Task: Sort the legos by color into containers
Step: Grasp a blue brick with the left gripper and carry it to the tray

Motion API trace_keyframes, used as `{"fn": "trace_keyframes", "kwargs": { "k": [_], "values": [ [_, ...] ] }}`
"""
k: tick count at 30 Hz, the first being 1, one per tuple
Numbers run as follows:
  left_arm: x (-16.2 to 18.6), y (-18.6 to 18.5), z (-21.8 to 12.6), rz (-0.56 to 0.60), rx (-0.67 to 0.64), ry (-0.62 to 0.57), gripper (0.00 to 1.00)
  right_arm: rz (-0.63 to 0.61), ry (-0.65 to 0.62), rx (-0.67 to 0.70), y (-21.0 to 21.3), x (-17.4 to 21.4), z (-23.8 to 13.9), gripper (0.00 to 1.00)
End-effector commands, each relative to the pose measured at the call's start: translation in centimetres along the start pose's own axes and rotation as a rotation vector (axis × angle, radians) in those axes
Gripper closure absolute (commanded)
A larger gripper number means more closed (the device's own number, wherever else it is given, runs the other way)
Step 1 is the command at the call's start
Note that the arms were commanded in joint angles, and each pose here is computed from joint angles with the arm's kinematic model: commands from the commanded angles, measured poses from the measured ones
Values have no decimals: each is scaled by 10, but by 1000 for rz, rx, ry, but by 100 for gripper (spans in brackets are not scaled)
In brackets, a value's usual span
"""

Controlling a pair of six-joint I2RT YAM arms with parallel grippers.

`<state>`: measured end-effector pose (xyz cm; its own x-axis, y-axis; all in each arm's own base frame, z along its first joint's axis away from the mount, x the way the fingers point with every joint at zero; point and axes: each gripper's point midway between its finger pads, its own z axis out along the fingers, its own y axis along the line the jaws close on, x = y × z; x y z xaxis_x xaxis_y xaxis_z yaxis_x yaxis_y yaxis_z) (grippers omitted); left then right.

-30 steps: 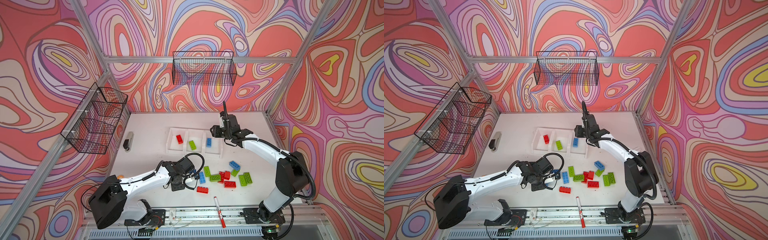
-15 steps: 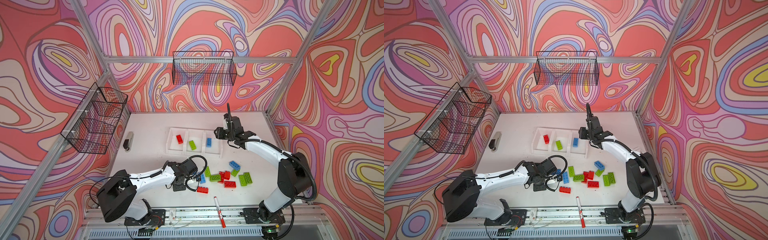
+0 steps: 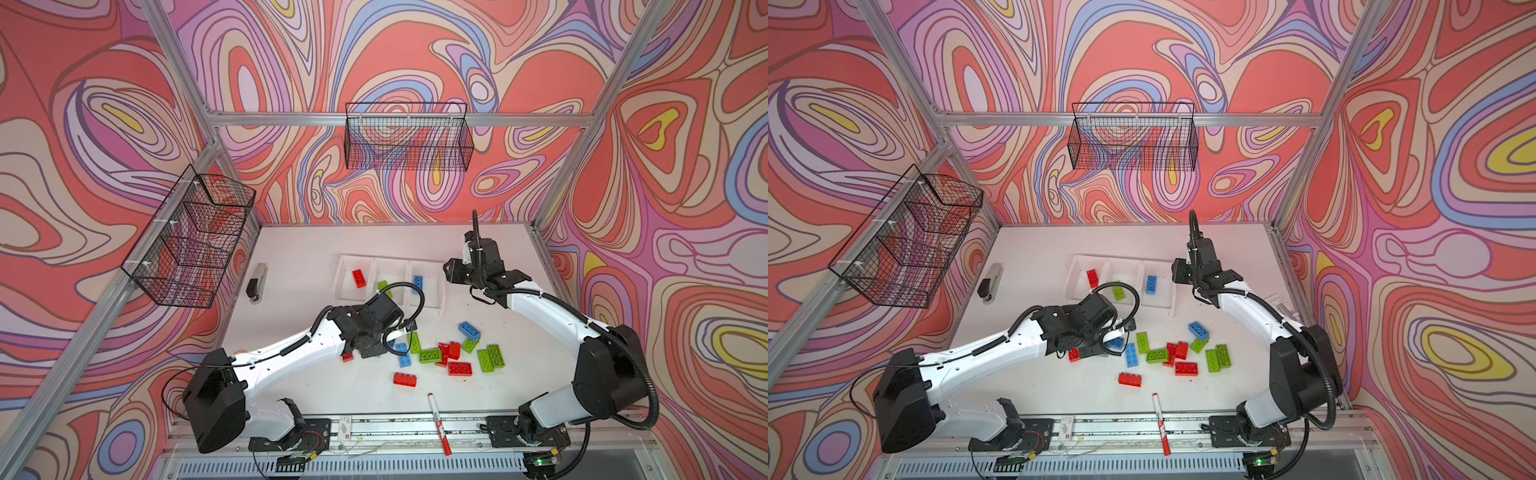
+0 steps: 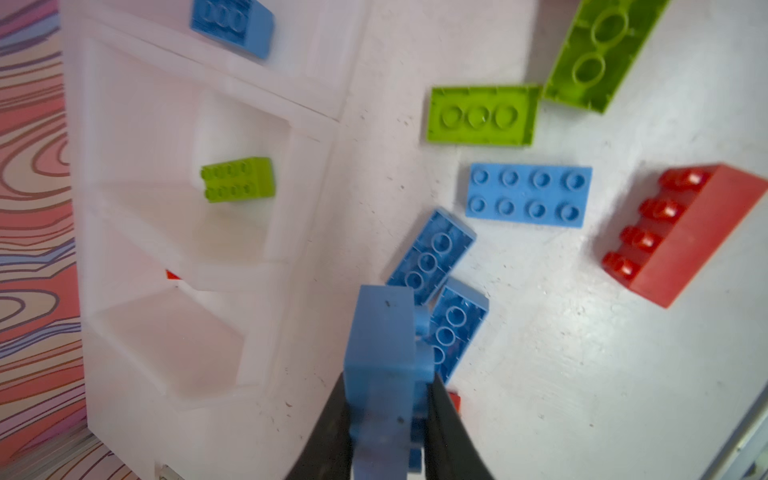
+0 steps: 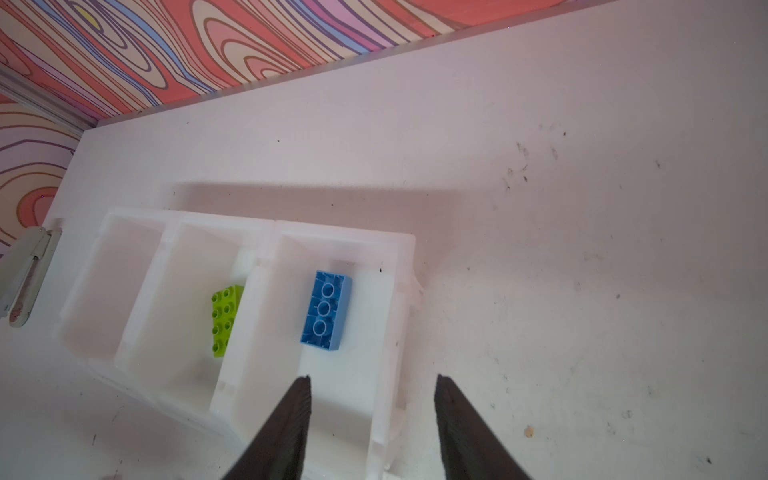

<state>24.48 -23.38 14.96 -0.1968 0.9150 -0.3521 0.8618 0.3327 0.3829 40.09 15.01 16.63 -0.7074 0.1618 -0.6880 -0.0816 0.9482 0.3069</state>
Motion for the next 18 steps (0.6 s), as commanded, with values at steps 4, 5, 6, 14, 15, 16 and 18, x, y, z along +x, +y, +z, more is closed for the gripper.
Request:
{"fn": "trace_keyframes", "kwargs": {
  "k": [4,5,6,14,15,16,18],
  "values": [
    [-78,70,7,-236,-65,-170,83,28,27,38,-17,24,-18,49],
    [-88,75,12,-251,-59,-172,83,32,26,41,-18,26,-21,49],
    [-100,79,20,-261,-51,-179,83,35,32,48,-21,32,-23,49],
    [-158,98,86,-359,-19,-190,81,20,107,134,-44,66,-42,40],
    [-159,97,94,-370,-14,-181,80,23,100,138,-46,67,-47,38],
    [-161,96,102,-376,-9,-174,80,25,96,139,-47,67,-52,37],
    [-161,96,116,-393,-4,-160,79,24,95,136,-47,69,-58,34]
  ]
}}
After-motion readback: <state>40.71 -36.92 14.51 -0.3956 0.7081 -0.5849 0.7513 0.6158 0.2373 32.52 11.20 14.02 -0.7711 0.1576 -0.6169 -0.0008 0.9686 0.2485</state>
